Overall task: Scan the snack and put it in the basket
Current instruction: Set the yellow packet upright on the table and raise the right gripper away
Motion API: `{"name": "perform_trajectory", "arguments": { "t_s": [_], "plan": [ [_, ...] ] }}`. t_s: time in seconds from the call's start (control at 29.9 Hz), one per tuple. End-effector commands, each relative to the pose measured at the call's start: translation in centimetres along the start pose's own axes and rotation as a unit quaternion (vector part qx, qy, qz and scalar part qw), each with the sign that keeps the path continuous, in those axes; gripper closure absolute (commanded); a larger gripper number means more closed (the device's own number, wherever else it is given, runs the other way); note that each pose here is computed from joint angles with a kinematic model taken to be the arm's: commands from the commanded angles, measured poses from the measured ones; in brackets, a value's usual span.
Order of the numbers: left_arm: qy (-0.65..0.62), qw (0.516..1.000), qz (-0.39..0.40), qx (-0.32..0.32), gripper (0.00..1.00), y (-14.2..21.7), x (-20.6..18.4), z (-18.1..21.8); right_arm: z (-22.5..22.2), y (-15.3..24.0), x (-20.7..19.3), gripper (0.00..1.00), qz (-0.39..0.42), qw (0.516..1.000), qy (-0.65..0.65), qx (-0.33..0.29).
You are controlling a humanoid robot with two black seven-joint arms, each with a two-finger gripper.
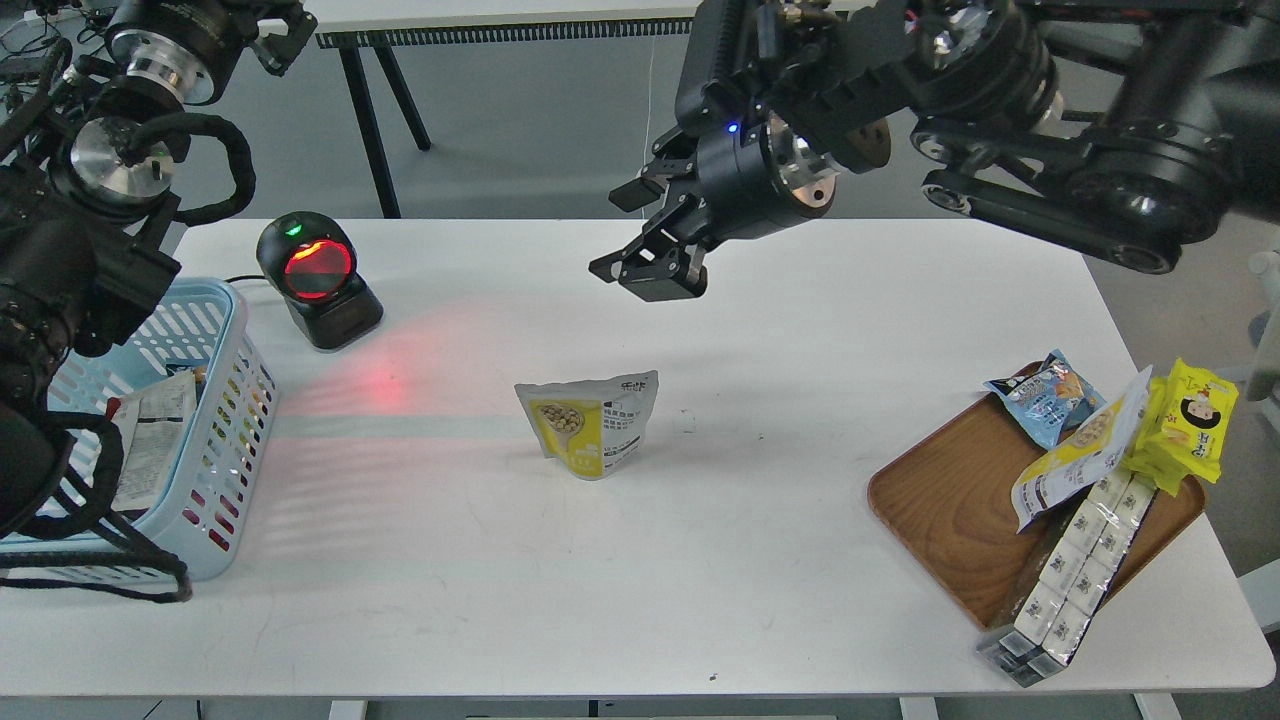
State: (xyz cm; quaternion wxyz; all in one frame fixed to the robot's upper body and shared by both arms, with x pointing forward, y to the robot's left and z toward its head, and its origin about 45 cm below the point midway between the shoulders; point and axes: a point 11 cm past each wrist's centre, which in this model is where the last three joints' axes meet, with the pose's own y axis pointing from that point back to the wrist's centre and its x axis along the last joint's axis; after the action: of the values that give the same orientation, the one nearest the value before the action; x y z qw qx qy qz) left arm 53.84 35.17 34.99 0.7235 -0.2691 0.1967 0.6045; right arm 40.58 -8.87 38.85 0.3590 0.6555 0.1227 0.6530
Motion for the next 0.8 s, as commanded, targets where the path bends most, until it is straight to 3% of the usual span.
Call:
{"name": "perform_trajectory", "arguments": {
  "t_s": [0.0, 0.23, 0.4, 0.6, 0.77],
  "plan": [
    [-0.019, 1.0, -0.002, 0.001, 0.01, -0.1, -0.1, 0.7, 1.8, 2.1, -2.0, 0.04, 0.041, 0.994, -0.104, -0.004],
    [-0.148, 0.987, -0.044, 0.037, 0.01, -1.5, -3.4, 1.8, 6.0, 6.8, -6.1, 0.01, 0.156, 0.945, -0.286, -0.034],
    [-0.243, 0.965, -0.08, 0.063, 0.01, -2.6, -6.5, 2.3, 7.8, 7.5, -9.8, 0.01, 0.224, 0.886, -0.405, -0.037],
    [-0.359, 0.914, -0.156, 0.105, 0.01, -2.6, -10.3, 1.4, 12.2, 11.4, -12.7, 0.01, 0.349, 0.773, -0.525, -0.067],
    [-0.449, 0.852, -0.24, 0.125, 0.01, -1.3, -14.2, 0.4, 14.6, 14.4, -14.6, 0.01, 0.453, 0.648, -0.61, -0.056]
  ]
}}
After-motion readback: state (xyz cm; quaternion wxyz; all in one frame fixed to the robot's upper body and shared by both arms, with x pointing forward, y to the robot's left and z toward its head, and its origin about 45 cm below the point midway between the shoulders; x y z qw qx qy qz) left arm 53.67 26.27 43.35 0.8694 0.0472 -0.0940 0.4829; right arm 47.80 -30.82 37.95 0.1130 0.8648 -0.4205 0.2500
